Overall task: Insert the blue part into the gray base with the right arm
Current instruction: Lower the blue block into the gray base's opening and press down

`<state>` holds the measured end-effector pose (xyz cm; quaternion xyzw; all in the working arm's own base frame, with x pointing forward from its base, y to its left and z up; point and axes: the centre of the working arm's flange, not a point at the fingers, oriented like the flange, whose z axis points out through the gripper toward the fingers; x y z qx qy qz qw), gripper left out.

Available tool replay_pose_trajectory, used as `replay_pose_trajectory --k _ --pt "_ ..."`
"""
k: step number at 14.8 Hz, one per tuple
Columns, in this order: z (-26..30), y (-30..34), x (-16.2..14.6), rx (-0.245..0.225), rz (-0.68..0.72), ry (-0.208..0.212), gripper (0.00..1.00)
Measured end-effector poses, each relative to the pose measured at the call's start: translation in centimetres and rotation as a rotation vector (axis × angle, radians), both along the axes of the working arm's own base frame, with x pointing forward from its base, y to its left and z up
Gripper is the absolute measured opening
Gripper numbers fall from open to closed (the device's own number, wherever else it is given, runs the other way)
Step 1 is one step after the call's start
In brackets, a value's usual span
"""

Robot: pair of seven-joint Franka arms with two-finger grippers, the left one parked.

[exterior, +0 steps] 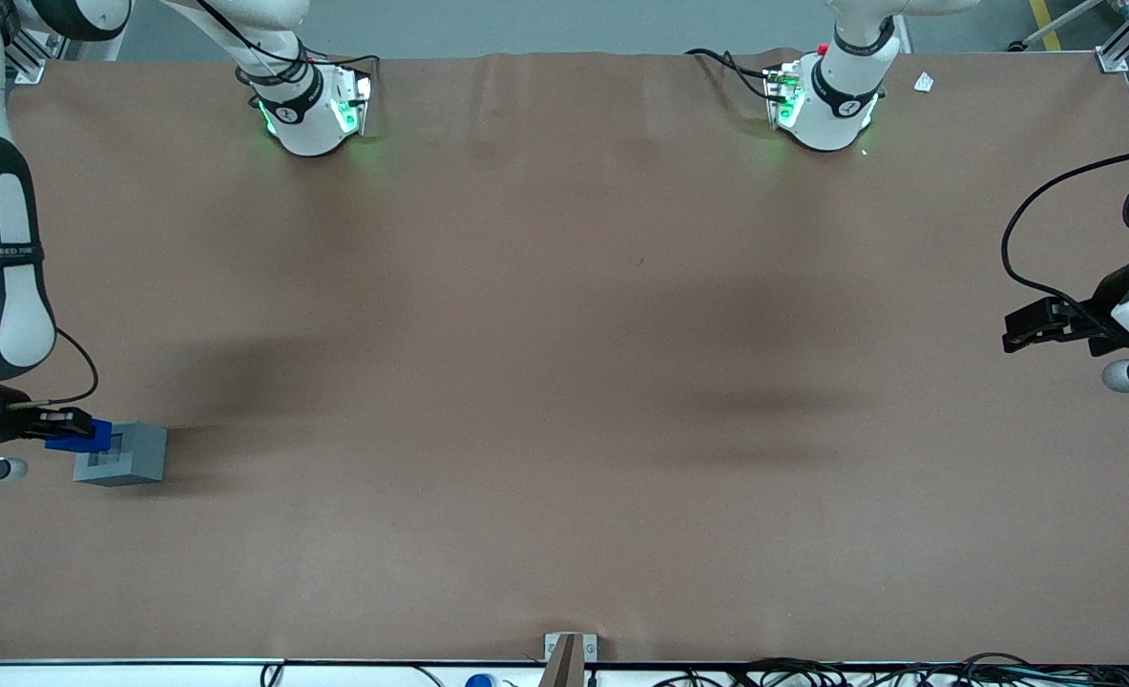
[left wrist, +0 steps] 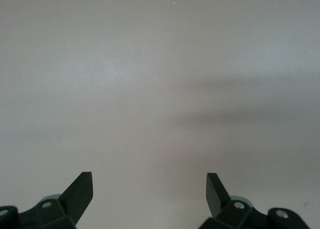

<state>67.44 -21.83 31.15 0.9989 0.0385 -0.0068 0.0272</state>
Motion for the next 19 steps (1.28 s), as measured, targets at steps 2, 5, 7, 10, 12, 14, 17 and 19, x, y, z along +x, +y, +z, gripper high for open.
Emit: replay_pose_trajectory --k 2,5,7,10,12,14,17,19 --pt "-0.3 0.2 0.1 0.005 -0.001 -0.001 0.51" --pt "-0.4 0.6 0.2 0.011 0.002 -0.003 0.51" --pt "-0.4 0.7 0.3 0.012 0.004 -0.003 0.51" --pt "-0.5 0.8 0.3 0.014 0.005 -0.002 0.51" --pt "-0.8 0.9 0.4 0.014 0.007 -0.003 0.51" --pt "-1.0 0.9 0.4 0.014 0.007 -0.005 0.51" --pt "-1.2 0.9 0.5 0.013 0.008 -0.007 0.51" --pt "-1.1 0.9 0.5 0.012 0.008 -0.010 0.51"
